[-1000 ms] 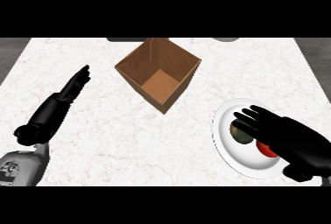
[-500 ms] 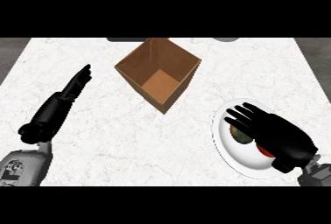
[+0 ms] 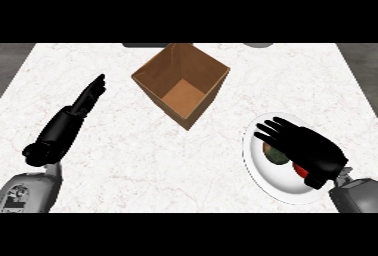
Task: Pick the squash from the plate and place it in the cardboard box
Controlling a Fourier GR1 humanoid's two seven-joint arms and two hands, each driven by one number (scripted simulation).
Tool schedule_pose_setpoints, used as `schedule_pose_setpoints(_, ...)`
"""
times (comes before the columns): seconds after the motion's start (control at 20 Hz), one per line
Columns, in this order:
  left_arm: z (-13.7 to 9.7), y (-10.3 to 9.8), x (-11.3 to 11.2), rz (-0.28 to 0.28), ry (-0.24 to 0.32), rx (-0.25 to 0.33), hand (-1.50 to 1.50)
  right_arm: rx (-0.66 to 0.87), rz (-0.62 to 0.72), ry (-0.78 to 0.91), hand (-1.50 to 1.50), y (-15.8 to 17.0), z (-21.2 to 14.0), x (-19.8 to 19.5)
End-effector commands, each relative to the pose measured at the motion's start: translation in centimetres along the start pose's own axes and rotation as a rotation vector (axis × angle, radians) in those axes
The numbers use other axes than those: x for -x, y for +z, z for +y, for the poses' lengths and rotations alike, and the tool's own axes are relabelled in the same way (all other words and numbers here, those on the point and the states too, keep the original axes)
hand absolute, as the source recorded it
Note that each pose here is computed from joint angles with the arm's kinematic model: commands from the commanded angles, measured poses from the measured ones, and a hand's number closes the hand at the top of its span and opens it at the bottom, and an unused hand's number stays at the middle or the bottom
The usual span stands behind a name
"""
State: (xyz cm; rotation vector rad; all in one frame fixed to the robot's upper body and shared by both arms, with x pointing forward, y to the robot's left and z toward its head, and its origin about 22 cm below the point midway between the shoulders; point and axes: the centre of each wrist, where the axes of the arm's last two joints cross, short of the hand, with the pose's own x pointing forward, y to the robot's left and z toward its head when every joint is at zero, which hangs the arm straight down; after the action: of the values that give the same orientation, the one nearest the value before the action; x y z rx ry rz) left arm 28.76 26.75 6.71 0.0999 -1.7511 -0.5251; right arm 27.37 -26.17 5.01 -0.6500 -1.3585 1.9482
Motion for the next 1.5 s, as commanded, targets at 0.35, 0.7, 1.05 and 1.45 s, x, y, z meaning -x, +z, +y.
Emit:
schedule_pose_setpoints(0.35, -1.0, -1.3, 0.5, -0.010, -0.001, 0.008, 0.00, -0.019, 0.076, 0.034, -1.50, -2.0, 1.5, 1.9)
schedule_pose_setpoints(0.7, 0.1, -0.1, -0.3, 0.013, -0.011, -0.004, 0.00, -0.055, -0.001, 0.039, 1.50, -3.5, 5.2, 2.4)
schedule_pose_setpoints(1.05, -1.0, -1.2, 1.5, 0.020, 0.010, 0.017, 0.00, 0.135, -0.117, 0.100, 1.50, -4.2, 4.8, 0.7)
schedule_pose_setpoints(1.45, -1.3, -0.9, 0.3, -0.013, 0.006, 0.050, 0.00, 0.193, -0.111, -0.055, 1.50, -12.8, 0.0, -10.1)
